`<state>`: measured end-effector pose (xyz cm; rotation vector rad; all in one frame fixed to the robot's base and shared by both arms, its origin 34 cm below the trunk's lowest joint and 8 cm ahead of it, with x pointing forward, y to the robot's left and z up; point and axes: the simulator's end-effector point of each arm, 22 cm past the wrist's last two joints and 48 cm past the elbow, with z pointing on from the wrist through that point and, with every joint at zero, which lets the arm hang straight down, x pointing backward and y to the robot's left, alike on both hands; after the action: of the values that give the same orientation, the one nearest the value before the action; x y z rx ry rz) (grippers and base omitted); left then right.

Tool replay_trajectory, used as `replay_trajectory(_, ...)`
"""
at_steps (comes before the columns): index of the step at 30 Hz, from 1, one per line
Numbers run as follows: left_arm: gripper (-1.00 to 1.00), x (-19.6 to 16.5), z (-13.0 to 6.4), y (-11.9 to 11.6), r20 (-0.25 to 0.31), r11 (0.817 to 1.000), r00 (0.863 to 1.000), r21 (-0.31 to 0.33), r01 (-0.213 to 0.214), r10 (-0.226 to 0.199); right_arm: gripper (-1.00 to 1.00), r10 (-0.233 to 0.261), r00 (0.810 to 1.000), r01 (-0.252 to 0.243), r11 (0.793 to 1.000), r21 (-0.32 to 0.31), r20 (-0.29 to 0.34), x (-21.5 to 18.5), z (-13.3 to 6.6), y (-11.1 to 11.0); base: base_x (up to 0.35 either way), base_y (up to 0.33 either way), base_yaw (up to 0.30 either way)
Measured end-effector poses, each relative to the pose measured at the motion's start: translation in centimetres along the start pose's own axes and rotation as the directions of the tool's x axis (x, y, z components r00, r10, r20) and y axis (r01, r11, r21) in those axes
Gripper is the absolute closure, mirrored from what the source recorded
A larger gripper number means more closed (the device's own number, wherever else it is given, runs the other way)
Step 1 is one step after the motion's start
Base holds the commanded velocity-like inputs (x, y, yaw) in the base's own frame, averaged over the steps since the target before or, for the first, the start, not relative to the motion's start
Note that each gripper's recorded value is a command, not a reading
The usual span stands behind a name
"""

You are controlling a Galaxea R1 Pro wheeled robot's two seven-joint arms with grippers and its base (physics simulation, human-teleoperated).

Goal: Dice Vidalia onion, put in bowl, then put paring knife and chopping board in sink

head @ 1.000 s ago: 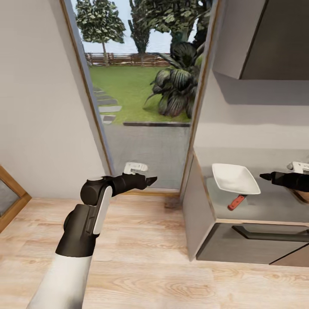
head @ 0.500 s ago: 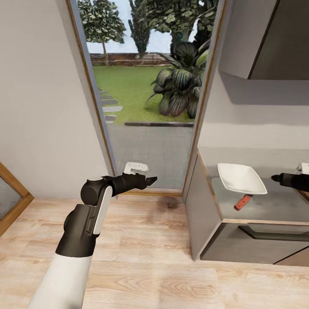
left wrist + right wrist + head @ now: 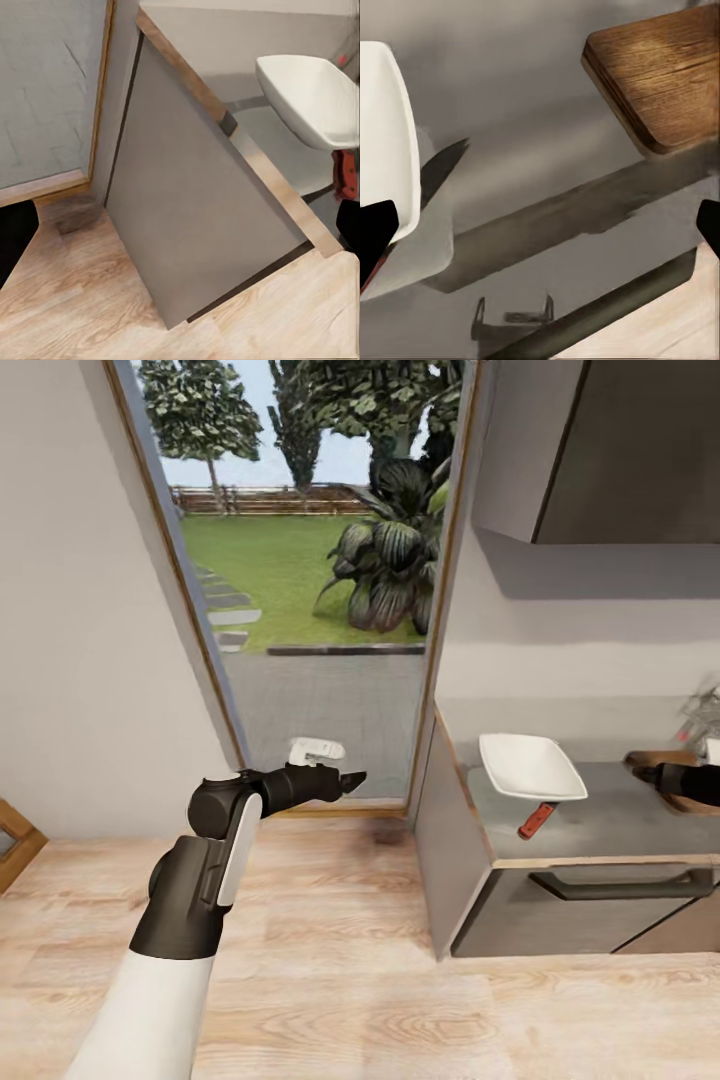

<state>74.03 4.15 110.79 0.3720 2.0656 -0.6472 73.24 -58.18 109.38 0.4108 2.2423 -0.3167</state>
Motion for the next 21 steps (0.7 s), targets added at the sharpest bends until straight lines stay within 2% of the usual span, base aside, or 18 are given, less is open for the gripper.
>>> replay_trajectory(15, -1.0, -0.32, -0.22, -0.23, 0.006, 1.0, 1.0, 0.001, -0.006, 0.006, -1.0, 0.004, 1.0, -0.004, 1.0, -0.004, 0.005, -0.2, -0.27, 0.09, 0.003, 0.0, -0.191)
replay_trajectory(21, -1.0, -0.51, -0.41, -0.3, 0.009, 1.0, 1.0, 0.0, -0.007, 0.007, -1.0, 0.006, 1.0, -0.006, 1.0, -0.005, 0.009, -0.4, -0.49, 0.04, 0.101, 0.05, -0.198)
